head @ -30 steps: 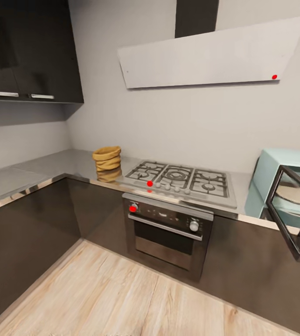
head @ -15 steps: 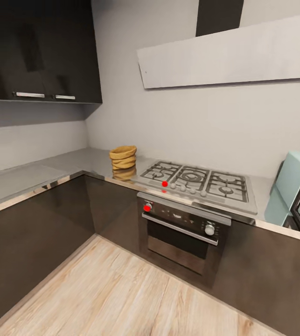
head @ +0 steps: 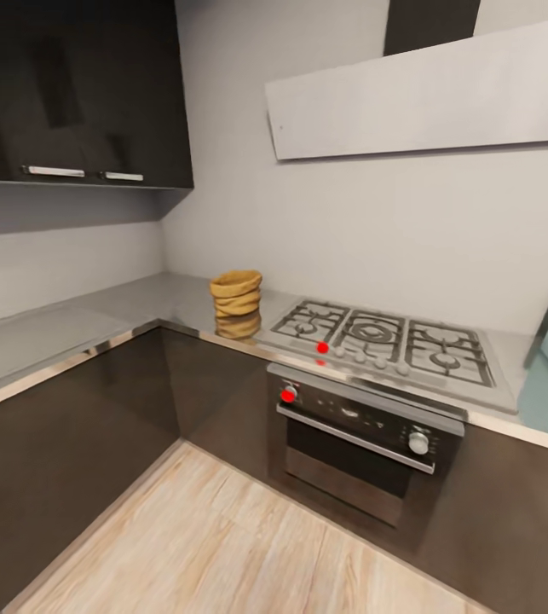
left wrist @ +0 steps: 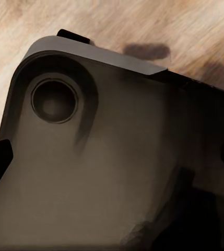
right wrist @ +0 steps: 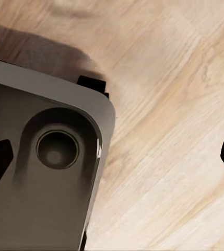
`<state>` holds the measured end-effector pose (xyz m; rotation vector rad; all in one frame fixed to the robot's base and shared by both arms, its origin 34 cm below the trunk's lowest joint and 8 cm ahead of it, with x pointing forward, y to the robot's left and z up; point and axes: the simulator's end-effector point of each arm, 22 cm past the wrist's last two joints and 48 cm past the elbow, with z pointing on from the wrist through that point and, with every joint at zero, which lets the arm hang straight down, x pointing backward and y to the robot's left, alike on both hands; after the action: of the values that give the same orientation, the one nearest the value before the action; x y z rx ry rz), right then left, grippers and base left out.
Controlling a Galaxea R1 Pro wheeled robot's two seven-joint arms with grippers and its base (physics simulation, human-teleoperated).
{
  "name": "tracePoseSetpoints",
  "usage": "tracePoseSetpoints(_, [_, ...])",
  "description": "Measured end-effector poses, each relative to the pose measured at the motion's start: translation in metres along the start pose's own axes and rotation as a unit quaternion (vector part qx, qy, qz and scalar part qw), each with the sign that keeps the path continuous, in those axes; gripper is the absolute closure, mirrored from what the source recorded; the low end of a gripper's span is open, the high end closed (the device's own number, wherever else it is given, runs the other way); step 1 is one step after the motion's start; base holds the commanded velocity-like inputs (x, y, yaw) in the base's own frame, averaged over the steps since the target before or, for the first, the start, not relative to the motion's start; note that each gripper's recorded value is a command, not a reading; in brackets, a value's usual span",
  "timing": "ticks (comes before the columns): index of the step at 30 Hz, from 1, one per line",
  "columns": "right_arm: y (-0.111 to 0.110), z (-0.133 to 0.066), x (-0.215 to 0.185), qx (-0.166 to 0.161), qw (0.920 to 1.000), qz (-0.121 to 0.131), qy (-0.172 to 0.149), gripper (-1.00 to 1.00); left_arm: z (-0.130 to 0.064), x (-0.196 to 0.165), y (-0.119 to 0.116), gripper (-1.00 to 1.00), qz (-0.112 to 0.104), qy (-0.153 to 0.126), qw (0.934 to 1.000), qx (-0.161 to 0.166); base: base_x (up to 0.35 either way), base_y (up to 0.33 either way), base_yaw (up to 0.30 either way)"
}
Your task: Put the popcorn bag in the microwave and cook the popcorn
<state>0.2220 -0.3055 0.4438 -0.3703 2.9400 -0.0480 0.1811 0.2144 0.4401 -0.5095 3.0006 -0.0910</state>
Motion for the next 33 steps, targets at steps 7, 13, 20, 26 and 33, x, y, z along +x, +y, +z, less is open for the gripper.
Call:
tracePoseSetpoints(7, [0.0012, 0.0001, -0.0004, -0.001, 1.0, 0.001, -0.001, -1.0, 0.0, 0.0, 0.0, -1.0, 0.0, 0.0, 1.0, 0.0, 0.224, 0.287, 0.0])
tracePoseSetpoints(13, [0.0009, 0.0, -0.0005, -0.001, 1.0, 0.001, -0.001, -1.0, 0.0, 0.0004, -0.0011, -1.0, 0.0, 0.0, 1.0, 0.001, 0.224, 0.287, 0.0])
tracePoseSetpoints(20, [0.0014, 0.0, -0.0005, -0.001, 1.0, 0.001, -0.001, -1.0, 0.0, 0.0004, -0.0012, -1.0, 0.0, 0.0, 1.0, 0.001, 0.224, 0.287, -0.075])
tracePoseSetpoints(26, [0.0014, 0.0, -0.0005, -0.001, 1.0, 0.002, -0.001, -1.0, 0.0, -0.0001, -0.0012, -1.0, 0.0, -0.001, 1.0, 0.001, 0.227, 0.282, -0.231])
tracePoseSetpoints(33, [0.0013, 0.0, -0.0005, -0.001, 1.0, 0.002, -0.001, -1.0, 0.0, -0.0012, -0.0009, -1.0, -0.001, -0.003, 1.0, 0.0, 0.234, 0.237, -0.242])
